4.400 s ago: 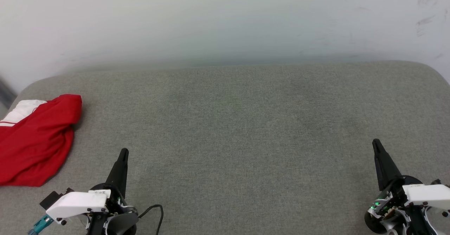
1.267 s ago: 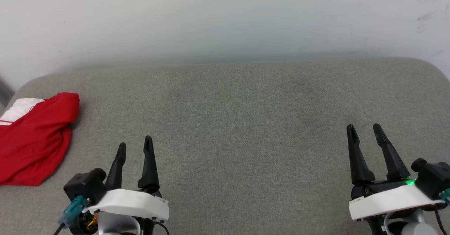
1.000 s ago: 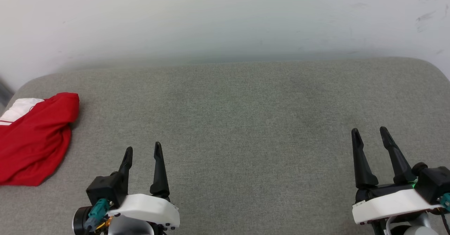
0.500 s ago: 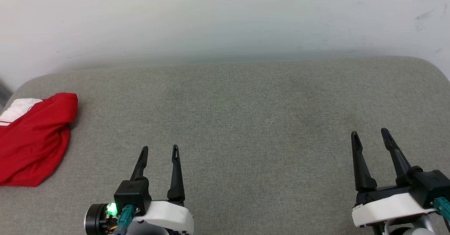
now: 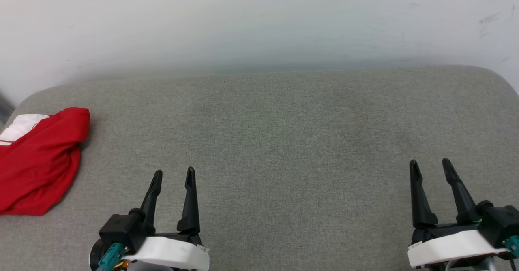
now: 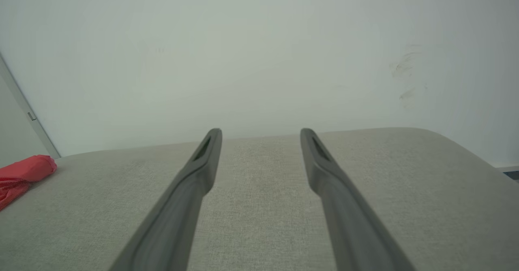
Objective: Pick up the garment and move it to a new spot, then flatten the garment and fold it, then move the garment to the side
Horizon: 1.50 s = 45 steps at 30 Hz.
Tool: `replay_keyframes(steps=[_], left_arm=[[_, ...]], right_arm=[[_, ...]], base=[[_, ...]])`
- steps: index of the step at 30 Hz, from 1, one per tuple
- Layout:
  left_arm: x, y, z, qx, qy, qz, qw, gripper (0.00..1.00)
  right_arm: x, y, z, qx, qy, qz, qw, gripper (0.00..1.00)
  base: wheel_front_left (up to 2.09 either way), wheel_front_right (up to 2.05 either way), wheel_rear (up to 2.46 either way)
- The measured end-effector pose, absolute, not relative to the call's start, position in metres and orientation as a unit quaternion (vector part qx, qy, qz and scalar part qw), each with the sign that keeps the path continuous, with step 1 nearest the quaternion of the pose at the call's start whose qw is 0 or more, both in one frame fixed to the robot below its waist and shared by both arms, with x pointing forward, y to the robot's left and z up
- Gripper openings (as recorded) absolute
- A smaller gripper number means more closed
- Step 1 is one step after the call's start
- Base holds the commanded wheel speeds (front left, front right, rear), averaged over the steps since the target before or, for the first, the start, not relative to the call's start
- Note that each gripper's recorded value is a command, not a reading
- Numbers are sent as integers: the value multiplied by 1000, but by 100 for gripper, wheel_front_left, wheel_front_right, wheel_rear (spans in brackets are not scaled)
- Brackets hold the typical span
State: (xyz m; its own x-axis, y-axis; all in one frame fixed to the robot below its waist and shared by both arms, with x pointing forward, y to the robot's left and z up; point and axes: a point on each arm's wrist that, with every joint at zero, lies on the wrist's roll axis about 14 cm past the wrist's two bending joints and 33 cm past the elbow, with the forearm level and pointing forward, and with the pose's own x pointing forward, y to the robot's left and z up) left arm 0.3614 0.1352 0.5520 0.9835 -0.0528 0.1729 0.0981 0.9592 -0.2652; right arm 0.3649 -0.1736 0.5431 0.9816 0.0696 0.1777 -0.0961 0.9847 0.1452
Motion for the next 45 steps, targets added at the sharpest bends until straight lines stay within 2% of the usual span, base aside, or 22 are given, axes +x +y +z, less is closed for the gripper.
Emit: replay_keyframes(steps=[13,22,39,45], left_arm=[[356,142,524,-107,-59,-55,991,100],[355,137,527,-76,-69,-58,993,100],[353,142,527,-71,-71,-49,994,100],[349,156,524,-66,-68,-25,995,100]], right_arm=[[364,-168,543,40,-93,52,993,100],[362,-162,544,11,-98,62,993,100],[362,-153,546,38,-103,73,991,100],[367,-138,544,57,-100,95,989,100]], base=[[0,0,0],[0,0,0],[0,0,0],[0,0,0]])
